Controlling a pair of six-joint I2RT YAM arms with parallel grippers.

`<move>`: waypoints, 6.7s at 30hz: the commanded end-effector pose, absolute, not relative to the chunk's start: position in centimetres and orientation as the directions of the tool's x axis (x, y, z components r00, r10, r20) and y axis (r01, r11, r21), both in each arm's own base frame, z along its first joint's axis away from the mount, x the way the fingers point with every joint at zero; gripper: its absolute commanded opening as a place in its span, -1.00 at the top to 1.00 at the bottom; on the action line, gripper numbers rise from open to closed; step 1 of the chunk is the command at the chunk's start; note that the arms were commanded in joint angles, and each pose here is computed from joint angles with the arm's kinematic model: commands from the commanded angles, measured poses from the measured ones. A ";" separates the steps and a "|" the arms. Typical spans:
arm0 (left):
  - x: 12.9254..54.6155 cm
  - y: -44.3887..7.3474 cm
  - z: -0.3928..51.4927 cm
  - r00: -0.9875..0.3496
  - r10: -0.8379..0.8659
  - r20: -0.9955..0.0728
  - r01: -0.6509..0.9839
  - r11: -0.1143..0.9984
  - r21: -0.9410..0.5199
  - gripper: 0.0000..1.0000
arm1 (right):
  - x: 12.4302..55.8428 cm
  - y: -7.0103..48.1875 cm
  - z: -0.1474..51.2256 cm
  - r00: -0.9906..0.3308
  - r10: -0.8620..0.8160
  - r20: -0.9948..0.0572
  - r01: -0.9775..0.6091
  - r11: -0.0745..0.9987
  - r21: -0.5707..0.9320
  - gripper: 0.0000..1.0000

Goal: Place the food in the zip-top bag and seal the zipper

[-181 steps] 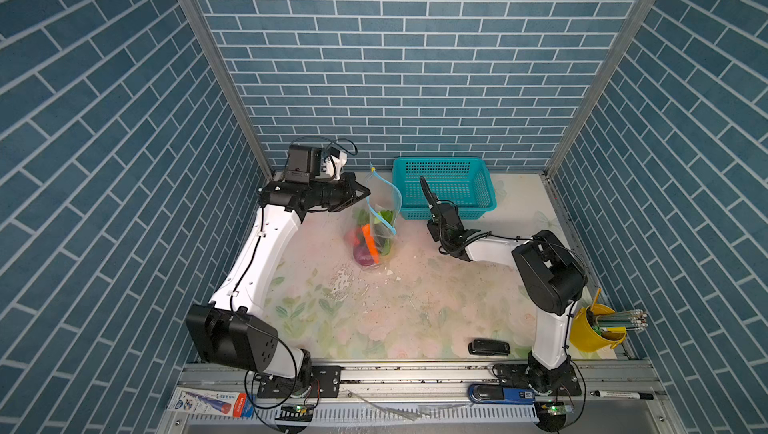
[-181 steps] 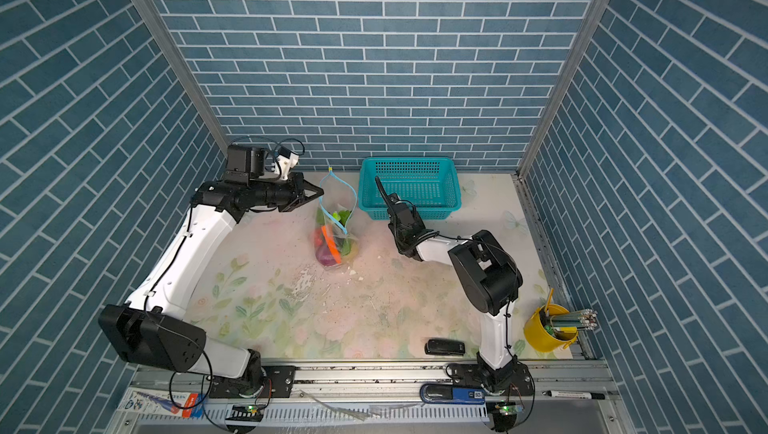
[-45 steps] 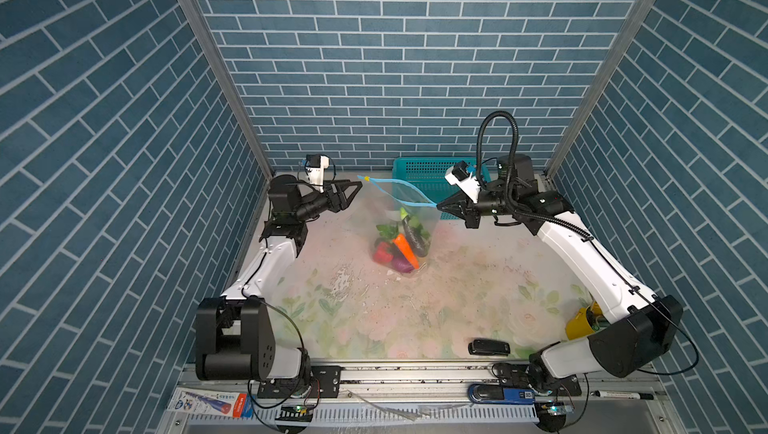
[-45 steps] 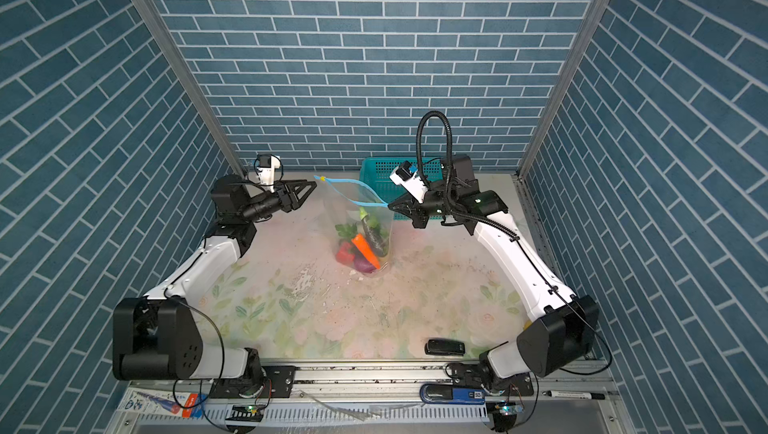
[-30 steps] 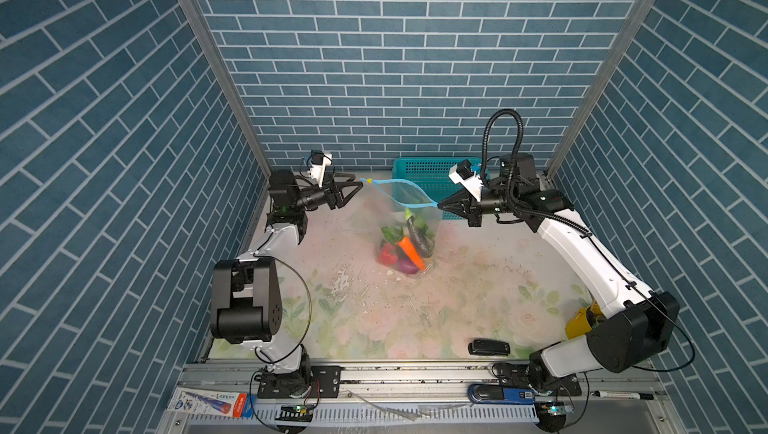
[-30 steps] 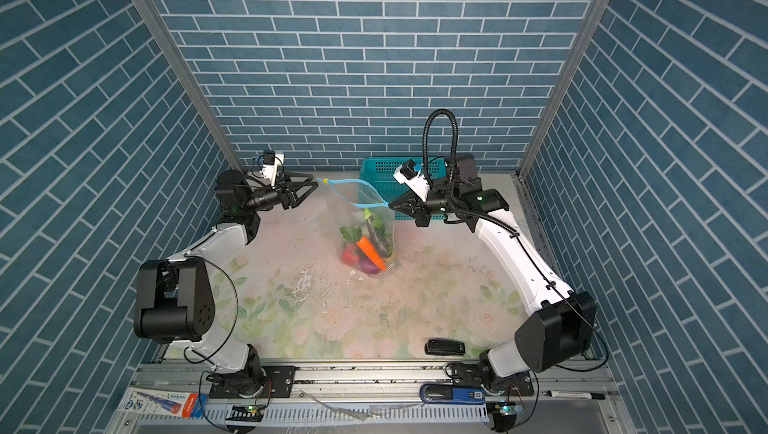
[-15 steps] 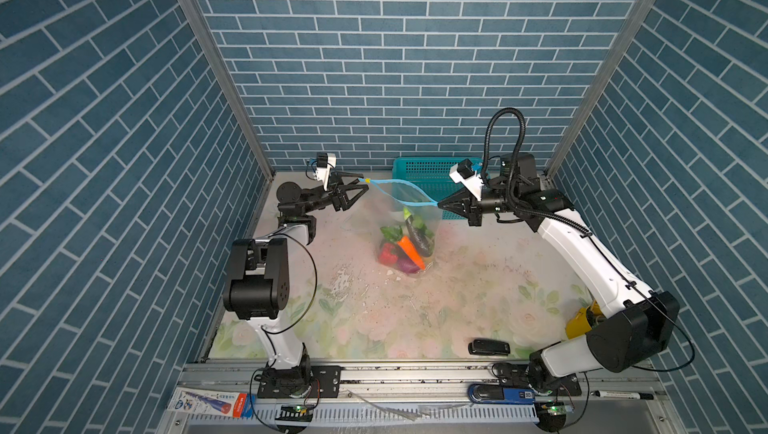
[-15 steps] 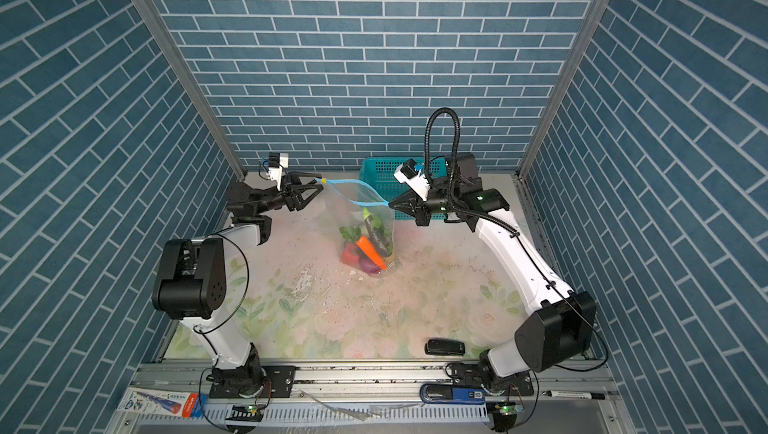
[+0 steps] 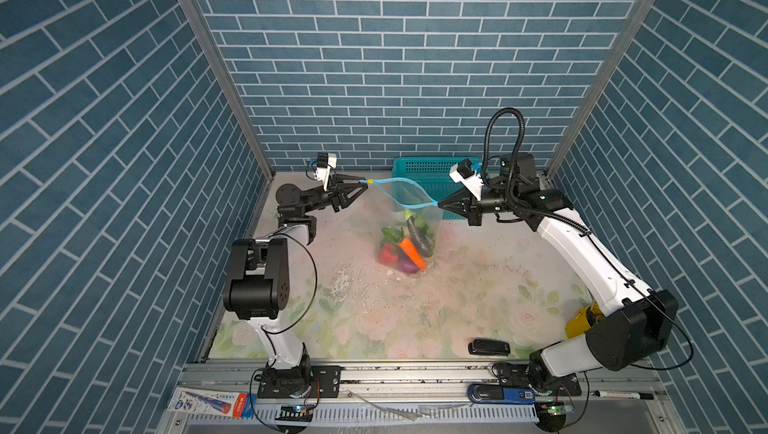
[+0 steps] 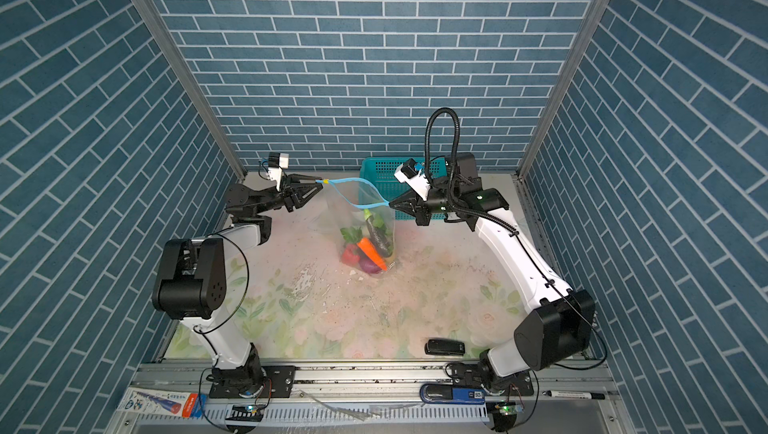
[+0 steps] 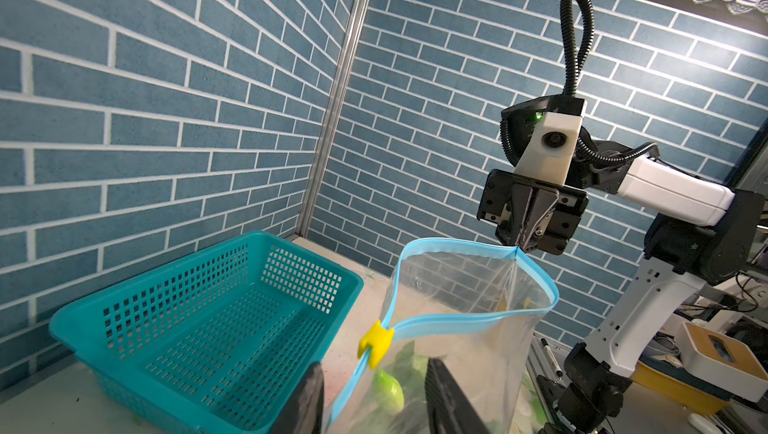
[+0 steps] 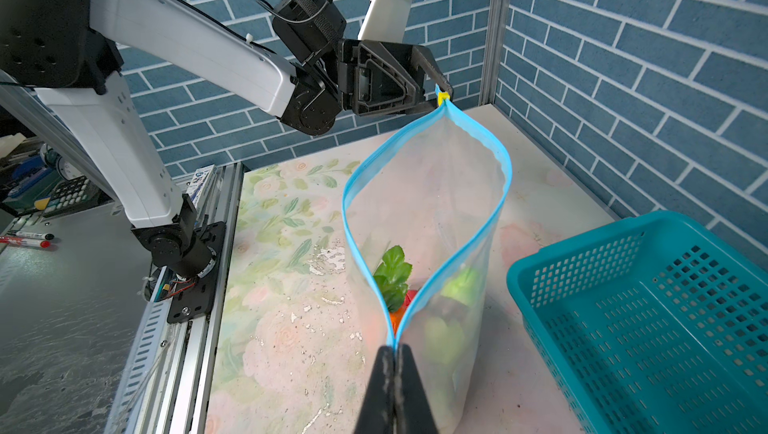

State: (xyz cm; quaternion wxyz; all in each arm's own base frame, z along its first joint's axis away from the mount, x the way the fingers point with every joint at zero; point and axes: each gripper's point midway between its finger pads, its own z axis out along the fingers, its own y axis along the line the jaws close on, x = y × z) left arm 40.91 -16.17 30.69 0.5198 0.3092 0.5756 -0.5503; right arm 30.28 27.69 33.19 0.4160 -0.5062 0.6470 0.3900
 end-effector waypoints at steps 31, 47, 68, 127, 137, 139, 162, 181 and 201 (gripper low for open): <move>35.4 -14.7 32.4 -0.290 -0.167 -0.942 0.773 0.539 -0.334 1.00 | 32.0 24.0 35.0 -0.129 -0.347 -0.929 -0.952 0.305 0.018 1.00; 34.3 -15.4 30.6 -0.338 -0.123 -0.933 0.737 0.582 -0.343 1.00 | 33.5 21.7 33.7 -0.216 -0.375 -0.902 -0.918 0.393 0.056 1.00; 30.3 -20.6 34.7 -0.293 -0.013 -0.956 0.893 0.352 -0.279 1.00 | 29.9 26.2 38.0 -0.056 -0.303 -0.951 -0.988 0.152 0.010 -0.17; 27.0 -21.5 36.0 -0.136 0.029 -0.990 0.958 0.259 -0.124 1.00 | 25.1 39.3 36.8 0.080 -0.489 -0.868 -0.975 -0.221 0.035 0.33; 27.1 -21.5 35.8 -0.140 0.031 -0.990 0.957 0.261 -0.127 1.00 | 24.9 39.6 36.2 0.072 -0.495 -0.866 -0.971 -0.232 0.052 0.20; 27.1 -21.5 35.8 -0.144 0.032 -0.989 0.956 0.261 -0.131 1.00 | 24.9 39.7 36.1 0.067 -0.495 -0.866 -0.970 -0.236 0.059 0.24; 27.1 -21.3 35.6 -0.139 0.035 -0.990 0.951 0.282 -0.123 1.00 | 24.4 39.8 35.8 0.082 -0.496 -0.865 -0.964 -0.261 0.059 0.65; 27.6 -20.5 34.6 -0.154 0.064 -0.986 0.920 0.373 -0.120 1.00 | 24.4 39.2 36.1 0.106 -0.513 -0.852 -0.970 -0.241 0.025 0.88; 28.9 -18.7 33.3 -0.173 0.105 -0.979 0.846 0.525 -0.093 1.00 | 24.9 38.5 36.0 0.119 -0.546 -0.830 -0.979 -0.203 -0.006 0.95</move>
